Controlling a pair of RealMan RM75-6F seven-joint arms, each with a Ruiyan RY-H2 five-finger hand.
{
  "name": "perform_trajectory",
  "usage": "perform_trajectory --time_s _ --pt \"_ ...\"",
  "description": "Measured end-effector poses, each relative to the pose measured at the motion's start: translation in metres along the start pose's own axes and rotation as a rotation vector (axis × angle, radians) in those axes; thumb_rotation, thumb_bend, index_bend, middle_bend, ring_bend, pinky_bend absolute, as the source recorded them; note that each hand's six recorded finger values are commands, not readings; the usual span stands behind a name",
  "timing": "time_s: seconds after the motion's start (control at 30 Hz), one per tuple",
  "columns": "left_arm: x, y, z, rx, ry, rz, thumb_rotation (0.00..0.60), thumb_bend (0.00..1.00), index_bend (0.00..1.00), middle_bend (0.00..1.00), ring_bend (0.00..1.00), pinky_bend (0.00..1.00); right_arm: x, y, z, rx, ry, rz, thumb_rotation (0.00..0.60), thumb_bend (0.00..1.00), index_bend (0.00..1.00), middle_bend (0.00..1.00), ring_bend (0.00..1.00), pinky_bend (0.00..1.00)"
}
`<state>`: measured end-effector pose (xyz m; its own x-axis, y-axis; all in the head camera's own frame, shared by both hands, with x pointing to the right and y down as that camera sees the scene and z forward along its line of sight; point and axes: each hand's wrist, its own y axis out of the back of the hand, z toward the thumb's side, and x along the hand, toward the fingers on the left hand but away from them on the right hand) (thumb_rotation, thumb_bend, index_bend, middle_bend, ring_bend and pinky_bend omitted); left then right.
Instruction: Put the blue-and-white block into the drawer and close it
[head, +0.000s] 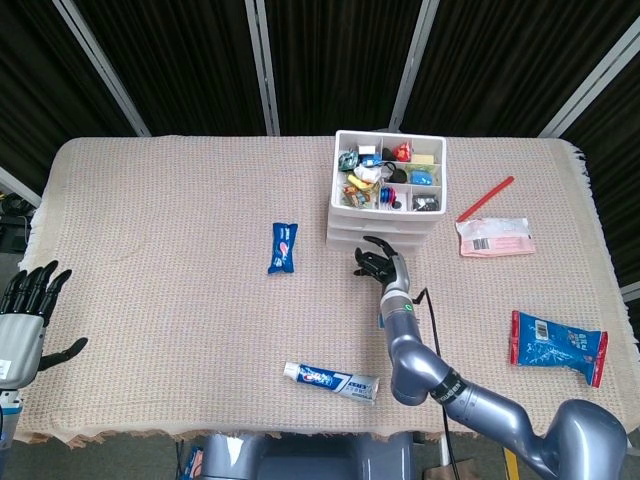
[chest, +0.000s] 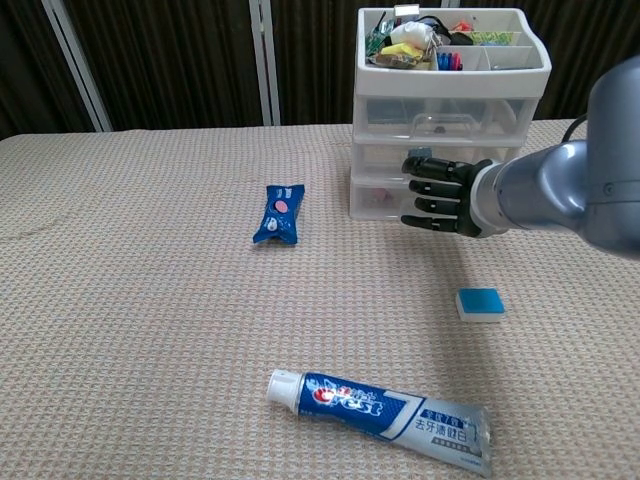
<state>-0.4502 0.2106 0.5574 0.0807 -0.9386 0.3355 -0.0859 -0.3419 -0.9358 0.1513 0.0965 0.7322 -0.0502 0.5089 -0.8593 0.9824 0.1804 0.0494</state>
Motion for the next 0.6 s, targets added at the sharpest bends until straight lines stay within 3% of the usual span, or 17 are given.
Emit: perform_trajectory --time_s 0.3,0.6 --pt "0.001 0.000 0.000 -0.007 0.002 -0.007 0.600 0.18 0.08 0.00 0.00 0.00 -0.005 -0.007 0.003 -0.014 0.001 0.006 0.600 0.34 0.29 0.73 0.72 0.50" --pt "0.001 0.000 0.000 -0.010 0.000 -0.010 0.600 0.18 0.08 0.00 0.00 0.00 -0.006 -0.021 0.003 -0.035 -0.020 0.038 0.600 0.37 0.37 0.73 0.72 0.50"
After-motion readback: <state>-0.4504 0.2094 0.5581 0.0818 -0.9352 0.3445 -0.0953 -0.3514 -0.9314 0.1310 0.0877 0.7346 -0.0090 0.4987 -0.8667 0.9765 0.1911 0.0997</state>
